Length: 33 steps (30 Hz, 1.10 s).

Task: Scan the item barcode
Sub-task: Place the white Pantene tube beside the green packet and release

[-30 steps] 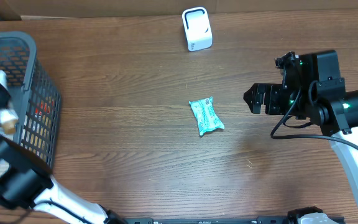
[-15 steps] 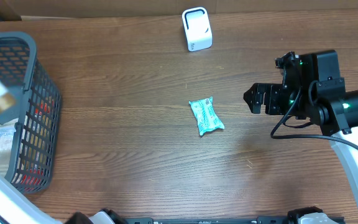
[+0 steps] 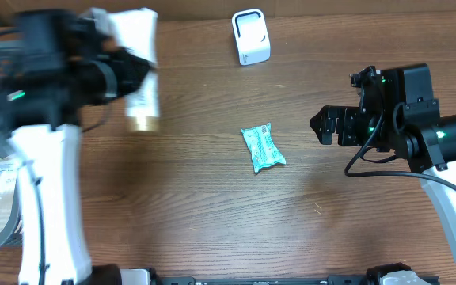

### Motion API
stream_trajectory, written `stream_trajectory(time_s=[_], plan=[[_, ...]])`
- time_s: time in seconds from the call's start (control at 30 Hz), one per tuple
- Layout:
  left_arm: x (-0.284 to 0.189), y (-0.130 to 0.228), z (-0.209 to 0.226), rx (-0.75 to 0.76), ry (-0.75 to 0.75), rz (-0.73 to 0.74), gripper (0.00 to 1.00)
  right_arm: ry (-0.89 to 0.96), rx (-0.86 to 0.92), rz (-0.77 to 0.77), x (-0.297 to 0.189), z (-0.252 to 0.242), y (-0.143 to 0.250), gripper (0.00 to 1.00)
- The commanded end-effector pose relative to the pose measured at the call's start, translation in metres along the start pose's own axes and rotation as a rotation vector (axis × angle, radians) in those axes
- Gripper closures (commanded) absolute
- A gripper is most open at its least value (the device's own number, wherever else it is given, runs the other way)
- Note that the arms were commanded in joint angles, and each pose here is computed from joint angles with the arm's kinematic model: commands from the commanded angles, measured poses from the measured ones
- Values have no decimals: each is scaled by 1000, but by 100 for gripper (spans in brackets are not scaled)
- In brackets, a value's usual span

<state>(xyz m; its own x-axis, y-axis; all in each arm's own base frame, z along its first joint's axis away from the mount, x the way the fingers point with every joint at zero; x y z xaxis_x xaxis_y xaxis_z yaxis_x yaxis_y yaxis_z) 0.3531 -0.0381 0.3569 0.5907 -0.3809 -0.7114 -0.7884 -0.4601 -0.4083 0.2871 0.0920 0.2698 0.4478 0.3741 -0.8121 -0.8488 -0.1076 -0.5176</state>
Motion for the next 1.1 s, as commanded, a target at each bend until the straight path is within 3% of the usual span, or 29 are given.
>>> stream_trajectory(time_s=[0.0,0.33,0.8,0.83,0.93,1.0,1.03,1.07], plan=[[48,23,3,-14,-102,96,96,2,-11,-21,-5,3,-6,0],[175,82,43,-168,-217,296,96,3,-7,-8,-5,2,-3,0],[255,159,69,-200,-271,503,96,3,-8,-11,-5,2,-4,0],[256,161,69,-197,-273,509,92,3,-8,-11,-5,2,-4,0],[257,162,65,-147,-255,511,58,3,-8,-12,-5,2,-4,0],[255,156,62,-99,-234,506,30,3,-8,-12,-5,2,-4,0],[252,150,59,-80,-225,500,19,3,-8,-12,-5,2,-4,0],[248,143,56,-65,-218,495,15,3,-8,-13,-5,2,-4,0]])
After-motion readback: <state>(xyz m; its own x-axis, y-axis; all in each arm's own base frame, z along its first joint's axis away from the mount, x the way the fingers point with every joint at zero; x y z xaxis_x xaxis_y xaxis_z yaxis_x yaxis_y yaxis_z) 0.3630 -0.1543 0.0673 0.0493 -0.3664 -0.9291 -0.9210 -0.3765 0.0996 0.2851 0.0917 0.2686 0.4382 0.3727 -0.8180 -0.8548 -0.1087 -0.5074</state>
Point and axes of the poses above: each gripper's point midway between its finger pads, its own x axis out along the fingers, its own z axis along the line the jaws close on, y = z × x, the point moved 4 cm from there along -x, back along the fingers, and after that the axes turned 10 degrees about -x, right-handed, at the moved point
